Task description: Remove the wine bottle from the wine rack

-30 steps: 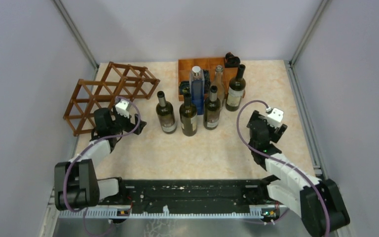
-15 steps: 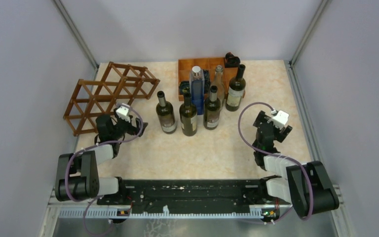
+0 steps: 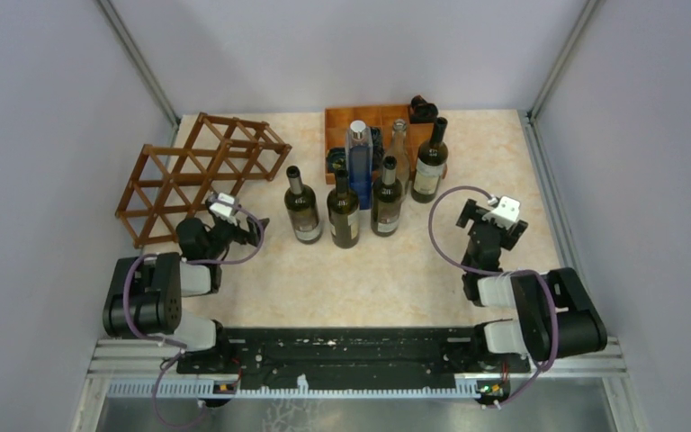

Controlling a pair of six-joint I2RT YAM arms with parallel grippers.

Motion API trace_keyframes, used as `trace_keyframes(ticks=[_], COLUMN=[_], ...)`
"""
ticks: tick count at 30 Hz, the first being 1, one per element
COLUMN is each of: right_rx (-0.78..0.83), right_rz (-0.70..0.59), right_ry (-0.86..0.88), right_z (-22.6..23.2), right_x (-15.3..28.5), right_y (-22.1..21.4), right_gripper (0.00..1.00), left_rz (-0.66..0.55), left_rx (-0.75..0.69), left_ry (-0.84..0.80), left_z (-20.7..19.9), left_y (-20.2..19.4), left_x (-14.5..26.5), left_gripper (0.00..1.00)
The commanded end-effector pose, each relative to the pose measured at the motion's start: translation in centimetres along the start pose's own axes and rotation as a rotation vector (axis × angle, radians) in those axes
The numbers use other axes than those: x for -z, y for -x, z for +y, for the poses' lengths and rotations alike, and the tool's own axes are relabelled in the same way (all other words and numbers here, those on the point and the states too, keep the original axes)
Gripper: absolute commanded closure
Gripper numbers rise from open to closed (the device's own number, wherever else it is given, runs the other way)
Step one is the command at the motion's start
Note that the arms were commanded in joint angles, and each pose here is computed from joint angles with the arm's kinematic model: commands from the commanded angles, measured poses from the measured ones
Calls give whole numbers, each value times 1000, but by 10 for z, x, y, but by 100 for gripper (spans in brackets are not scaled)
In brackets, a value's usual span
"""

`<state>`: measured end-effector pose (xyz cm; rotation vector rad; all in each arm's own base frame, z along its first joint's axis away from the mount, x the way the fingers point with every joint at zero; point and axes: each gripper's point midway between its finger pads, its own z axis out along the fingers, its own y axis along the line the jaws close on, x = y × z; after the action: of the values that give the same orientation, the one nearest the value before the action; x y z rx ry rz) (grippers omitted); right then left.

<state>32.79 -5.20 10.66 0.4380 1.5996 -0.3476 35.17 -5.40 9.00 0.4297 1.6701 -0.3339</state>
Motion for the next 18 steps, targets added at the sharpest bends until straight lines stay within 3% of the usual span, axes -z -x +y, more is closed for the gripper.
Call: trace_keyframes(ticks=[1, 5, 7, 9, 12, 18], right_rx=[-8, 30, 32, 62, 62, 32], right_rz=[-61, -52, -84, -67, -58, -47], right_ry=[69, 171, 180, 190, 176, 174], right_z=[13, 28, 29, 32, 31, 30], right_x=[-8, -7, -7, -6, -11, -13], right_y=[12, 4, 5, 1, 1, 0], right_gripper=[2, 1, 1, 1, 1, 1], left_rz=[-132, -108, -71, -134, -36, -64], left_rx=[-30, -1, 24, 1, 19, 3], left_ry=[30, 61, 95, 98, 98, 98], left_z=[6, 12, 18, 18, 19, 17], left_y=[21, 17, 7, 13, 1, 4], left_x=[-2, -4, -4, -7, -14, -13], left_gripper=[1, 1, 1, 1, 1, 1])
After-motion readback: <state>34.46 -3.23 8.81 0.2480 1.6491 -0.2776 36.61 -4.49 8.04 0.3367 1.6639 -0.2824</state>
